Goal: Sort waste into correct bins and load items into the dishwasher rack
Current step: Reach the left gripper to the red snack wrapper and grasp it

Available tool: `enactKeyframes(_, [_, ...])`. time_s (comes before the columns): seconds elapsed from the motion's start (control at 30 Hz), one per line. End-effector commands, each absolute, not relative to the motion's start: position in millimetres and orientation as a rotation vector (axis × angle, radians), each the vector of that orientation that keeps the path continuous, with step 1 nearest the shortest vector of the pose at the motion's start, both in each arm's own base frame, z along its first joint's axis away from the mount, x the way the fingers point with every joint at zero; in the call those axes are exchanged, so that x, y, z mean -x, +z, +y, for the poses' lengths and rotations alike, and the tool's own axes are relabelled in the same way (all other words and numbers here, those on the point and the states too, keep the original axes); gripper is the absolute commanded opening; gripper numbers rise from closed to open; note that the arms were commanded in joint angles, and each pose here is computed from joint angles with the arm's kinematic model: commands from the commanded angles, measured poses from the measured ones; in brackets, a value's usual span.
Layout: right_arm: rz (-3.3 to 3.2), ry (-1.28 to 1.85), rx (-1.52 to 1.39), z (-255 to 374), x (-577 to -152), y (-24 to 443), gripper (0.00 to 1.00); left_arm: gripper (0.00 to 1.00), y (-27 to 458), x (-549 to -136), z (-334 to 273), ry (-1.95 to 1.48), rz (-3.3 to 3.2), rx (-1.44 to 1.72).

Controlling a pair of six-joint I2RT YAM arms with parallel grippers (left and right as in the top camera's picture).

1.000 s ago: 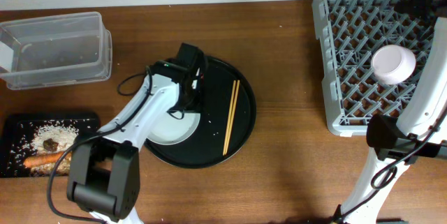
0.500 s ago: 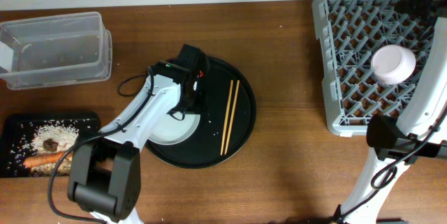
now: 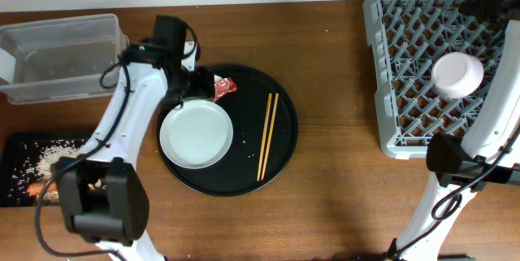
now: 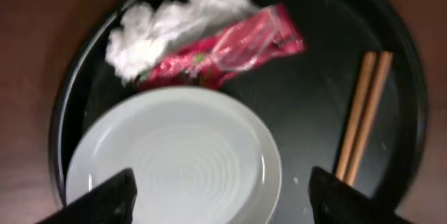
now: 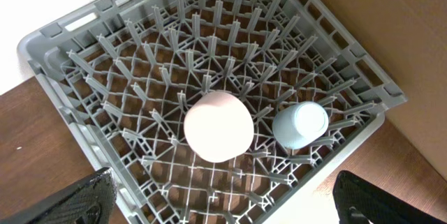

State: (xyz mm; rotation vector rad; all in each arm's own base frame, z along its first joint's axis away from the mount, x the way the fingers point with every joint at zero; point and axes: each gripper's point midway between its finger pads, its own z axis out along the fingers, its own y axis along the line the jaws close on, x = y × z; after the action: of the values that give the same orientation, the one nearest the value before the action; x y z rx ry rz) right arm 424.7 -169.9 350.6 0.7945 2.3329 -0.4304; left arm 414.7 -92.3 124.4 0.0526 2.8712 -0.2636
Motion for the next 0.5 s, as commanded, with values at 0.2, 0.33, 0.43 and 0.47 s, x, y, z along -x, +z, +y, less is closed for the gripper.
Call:
enactKeyframes(0.2, [2.306,-0.447,-0.806,-171,-416,362,0.98,0.99,82,-445,-106,-0.169,2.965,-0.297])
enactKeyframes(0.33, [2.306,-0.447,-0.806,-171,-416,362,0.98,0.99,73,-464,-111,-0.157,2.908,-0.302])
enactKeyframes(0.43, [2.306,-0.447,-0.806,-171,-416,362,0.98,0.99,66,-471,-112,-0.089,2.89,-0.319])
enactKeyframes(0.47, [2.306,-0.447,-0.806,-171,-416,362,0.98,0.99,61,-473,-113,-0.06,2.887,-0.326])
